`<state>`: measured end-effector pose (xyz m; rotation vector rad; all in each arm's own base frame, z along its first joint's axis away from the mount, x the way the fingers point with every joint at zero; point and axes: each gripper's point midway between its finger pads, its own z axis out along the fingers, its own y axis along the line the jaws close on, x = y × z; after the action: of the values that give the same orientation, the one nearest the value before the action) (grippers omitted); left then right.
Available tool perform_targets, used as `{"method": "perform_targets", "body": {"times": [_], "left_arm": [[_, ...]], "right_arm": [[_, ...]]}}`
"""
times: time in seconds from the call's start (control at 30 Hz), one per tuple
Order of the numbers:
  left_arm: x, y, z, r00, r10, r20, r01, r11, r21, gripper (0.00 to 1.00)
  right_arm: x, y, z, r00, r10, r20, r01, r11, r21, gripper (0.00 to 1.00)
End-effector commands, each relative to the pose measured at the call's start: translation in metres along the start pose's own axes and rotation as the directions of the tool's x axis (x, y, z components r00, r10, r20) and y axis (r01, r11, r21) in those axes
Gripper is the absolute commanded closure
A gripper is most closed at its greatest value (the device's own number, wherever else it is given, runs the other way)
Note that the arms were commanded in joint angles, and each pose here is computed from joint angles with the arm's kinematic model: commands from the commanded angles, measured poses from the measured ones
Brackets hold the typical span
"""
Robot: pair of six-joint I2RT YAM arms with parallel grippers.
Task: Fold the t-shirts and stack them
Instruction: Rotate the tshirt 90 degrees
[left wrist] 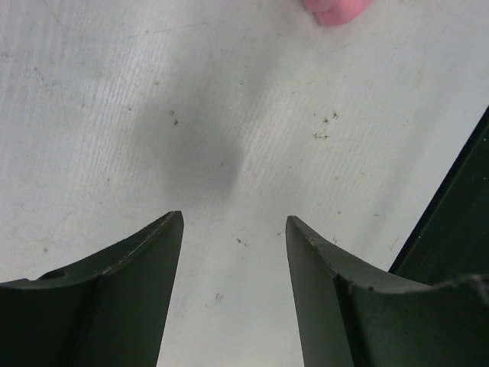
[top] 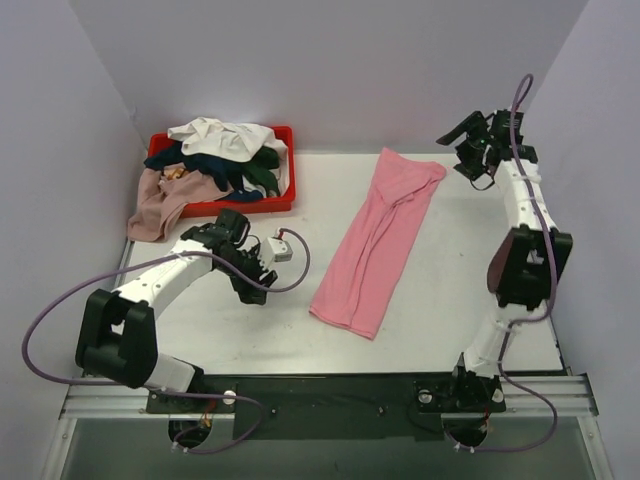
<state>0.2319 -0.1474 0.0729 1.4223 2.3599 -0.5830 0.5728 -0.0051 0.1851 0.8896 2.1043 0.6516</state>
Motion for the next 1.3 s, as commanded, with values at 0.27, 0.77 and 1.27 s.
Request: {"method": "perform_targets", "body": {"times": [0.27,0.77,1.27], "left_arm": [[-0.062,-0.061,0.019,0.873,0.321,0.368,-0.379,0.92,0.096,0.33],[-0.061,-0.11,0.028,0.81,0.369,0.456,-0.461,0.881,0.107,0.31],[-0.101,-0.18,0.072,0.343,0.795,0.5,-0.912,0.41,-0.027,0.15]], "right_arm": [[0.316,-0.158,-0.192,0.84,-0.106,-0.533,0.32,0.889,0.328,0.37],[0.44,-0.188,-0.183,0.744,0.08,-0.663,0.135,0.954,0.267,0.79],[0.416,-0.275,-0.278,0.794,0.142,-0.591,0.214,0.845,0.491,0.71]]}}
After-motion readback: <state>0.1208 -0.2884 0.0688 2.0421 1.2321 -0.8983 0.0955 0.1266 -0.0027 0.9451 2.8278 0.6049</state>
